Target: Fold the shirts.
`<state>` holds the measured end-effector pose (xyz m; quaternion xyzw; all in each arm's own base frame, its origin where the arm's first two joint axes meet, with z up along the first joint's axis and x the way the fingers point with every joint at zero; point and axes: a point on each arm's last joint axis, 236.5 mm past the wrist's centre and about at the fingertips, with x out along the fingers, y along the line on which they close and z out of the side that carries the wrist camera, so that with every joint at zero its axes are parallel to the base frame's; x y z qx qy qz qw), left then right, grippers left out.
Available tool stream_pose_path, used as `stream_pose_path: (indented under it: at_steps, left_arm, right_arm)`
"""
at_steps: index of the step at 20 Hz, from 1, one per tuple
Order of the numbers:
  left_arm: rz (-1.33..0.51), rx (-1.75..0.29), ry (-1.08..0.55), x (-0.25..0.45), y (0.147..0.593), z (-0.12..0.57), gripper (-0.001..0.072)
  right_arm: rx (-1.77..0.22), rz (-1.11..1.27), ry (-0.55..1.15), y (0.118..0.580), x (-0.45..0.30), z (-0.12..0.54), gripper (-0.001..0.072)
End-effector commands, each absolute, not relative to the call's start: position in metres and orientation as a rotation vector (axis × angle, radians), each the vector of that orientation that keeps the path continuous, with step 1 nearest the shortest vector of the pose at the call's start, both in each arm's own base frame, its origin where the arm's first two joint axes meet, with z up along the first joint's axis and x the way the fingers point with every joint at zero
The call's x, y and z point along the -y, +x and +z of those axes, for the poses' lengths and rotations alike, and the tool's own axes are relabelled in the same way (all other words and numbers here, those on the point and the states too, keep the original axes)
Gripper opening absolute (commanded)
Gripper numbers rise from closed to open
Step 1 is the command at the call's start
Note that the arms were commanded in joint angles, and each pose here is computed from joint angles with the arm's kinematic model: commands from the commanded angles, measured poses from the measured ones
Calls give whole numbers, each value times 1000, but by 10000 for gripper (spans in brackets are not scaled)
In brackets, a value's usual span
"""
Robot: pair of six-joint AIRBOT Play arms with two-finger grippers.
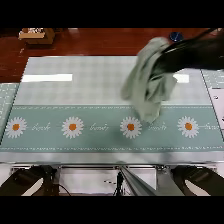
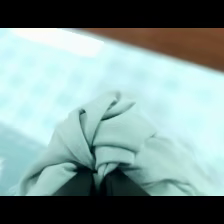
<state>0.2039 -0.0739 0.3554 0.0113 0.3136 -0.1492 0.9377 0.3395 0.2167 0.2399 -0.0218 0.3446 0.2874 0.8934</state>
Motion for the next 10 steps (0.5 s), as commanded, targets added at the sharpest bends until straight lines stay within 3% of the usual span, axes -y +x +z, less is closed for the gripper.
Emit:
stream_pose_path:
  at_steps: [1, 4, 5, 6, 7, 10]
  left_arm:
    - [-298, -706, 34, 73, 202, 337, 525]
    - [-293, -763, 46, 75, 207, 317, 524]
    - [-290, -789, 51, 76, 209, 308, 524]
    - [-287, -815, 57, 76, 210, 299, 525]
    - [-284, -846, 64, 77, 212, 288, 524]
    - [-271, -968, 90, 78, 215, 244, 528]
  right_arm:
    - [-865, 797, -188, 304, -310, 171, 21]
    - [-910, 862, -217, 295, -367, 127, 27]
    - [-919, 875, -229, 293, -379, 113, 156]
    - [-932, 878, -243, 295, -386, 101, 437]
    - [-946, 868, -261, 297, -384, 93, 542]
    - [-934, 687, -430, 335, -316, 101, 545]
